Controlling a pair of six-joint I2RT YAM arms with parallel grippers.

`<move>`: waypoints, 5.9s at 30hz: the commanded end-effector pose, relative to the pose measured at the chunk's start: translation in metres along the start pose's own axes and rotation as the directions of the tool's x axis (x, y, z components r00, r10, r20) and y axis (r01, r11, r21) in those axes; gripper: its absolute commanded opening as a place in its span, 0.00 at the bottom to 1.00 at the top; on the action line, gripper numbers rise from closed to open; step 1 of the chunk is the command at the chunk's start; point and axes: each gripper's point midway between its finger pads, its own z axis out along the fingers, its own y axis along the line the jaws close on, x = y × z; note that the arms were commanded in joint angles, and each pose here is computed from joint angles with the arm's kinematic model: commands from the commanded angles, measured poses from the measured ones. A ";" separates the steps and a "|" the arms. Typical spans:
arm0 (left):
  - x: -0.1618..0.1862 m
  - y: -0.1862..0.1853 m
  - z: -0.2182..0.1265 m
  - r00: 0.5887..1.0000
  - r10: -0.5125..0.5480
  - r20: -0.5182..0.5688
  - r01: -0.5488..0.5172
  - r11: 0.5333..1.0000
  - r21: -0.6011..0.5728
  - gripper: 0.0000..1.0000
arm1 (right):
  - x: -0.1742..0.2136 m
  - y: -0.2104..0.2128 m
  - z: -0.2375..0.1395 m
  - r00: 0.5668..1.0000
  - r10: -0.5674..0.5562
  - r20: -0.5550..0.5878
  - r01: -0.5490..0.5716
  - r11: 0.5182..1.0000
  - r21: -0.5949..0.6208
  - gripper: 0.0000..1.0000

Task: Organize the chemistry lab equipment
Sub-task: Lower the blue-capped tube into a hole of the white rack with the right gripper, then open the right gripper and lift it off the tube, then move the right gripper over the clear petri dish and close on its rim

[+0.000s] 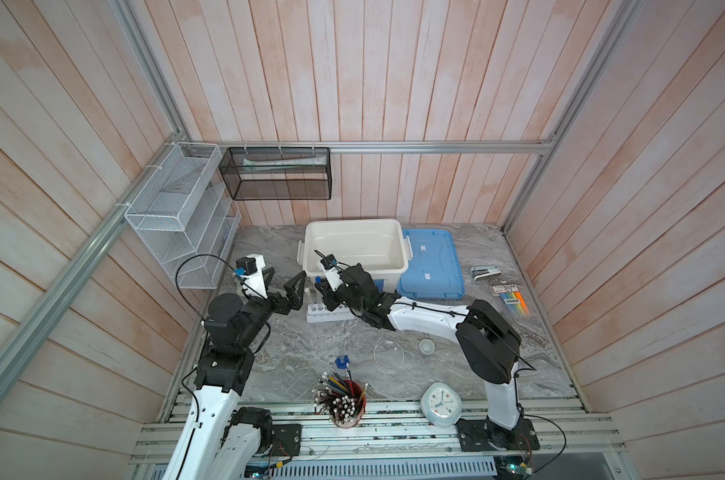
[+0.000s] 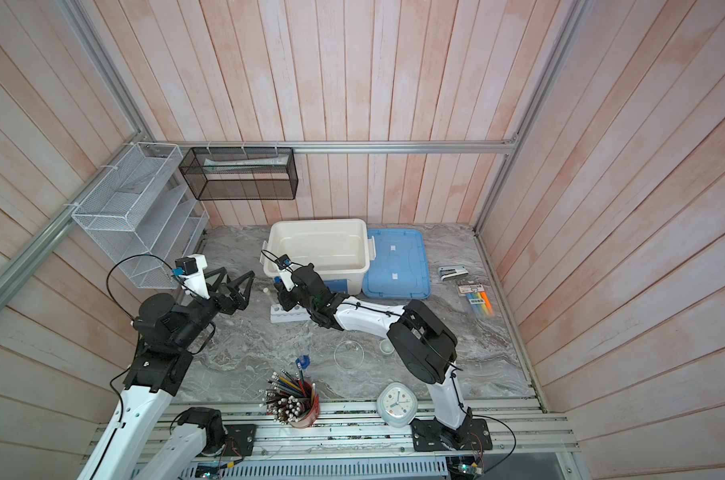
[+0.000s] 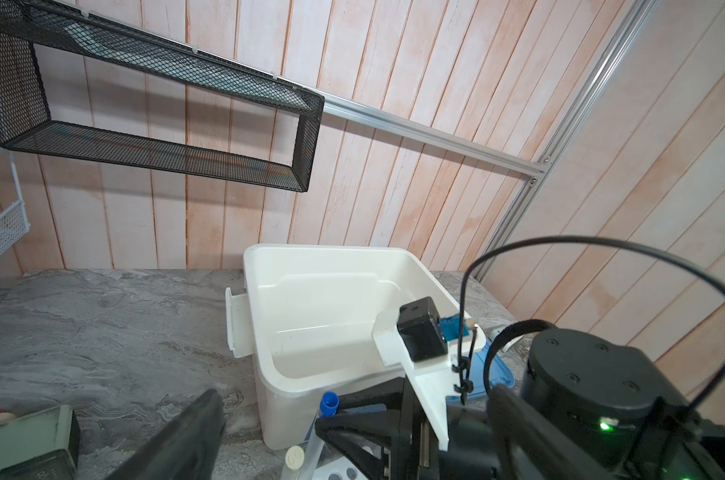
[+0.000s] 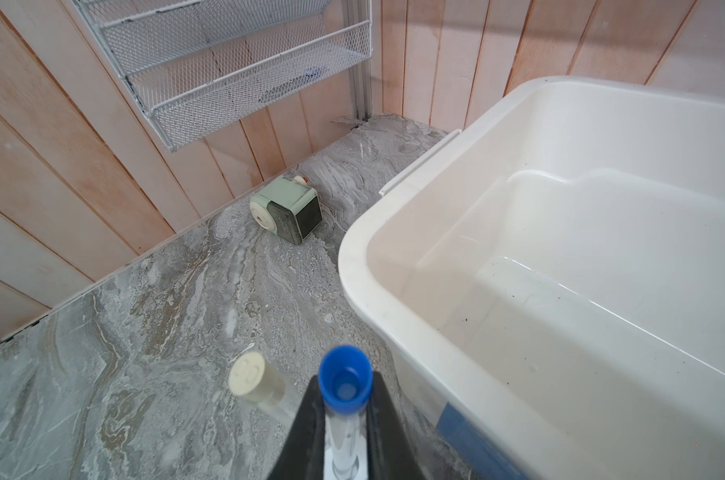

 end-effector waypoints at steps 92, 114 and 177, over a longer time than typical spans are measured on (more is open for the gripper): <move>0.028 -0.056 0.073 0.961 0.178 -0.210 -0.108 0.946 0.306 0.96 | 0.183 -0.084 -0.229 0.765 0.328 -0.555 -0.095 0.909 0.406 0.36; 0.034 -0.042 0.072 0.960 0.183 -0.211 -0.126 0.958 0.256 0.95 | 0.209 -0.096 -0.211 0.701 0.389 -0.598 -0.154 0.901 0.405 0.34; 0.029 -0.040 0.060 0.961 0.202 -0.187 -0.156 0.960 0.233 0.96 | 0.207 -0.083 -0.193 0.642 0.272 -0.716 -0.005 0.936 0.351 0.00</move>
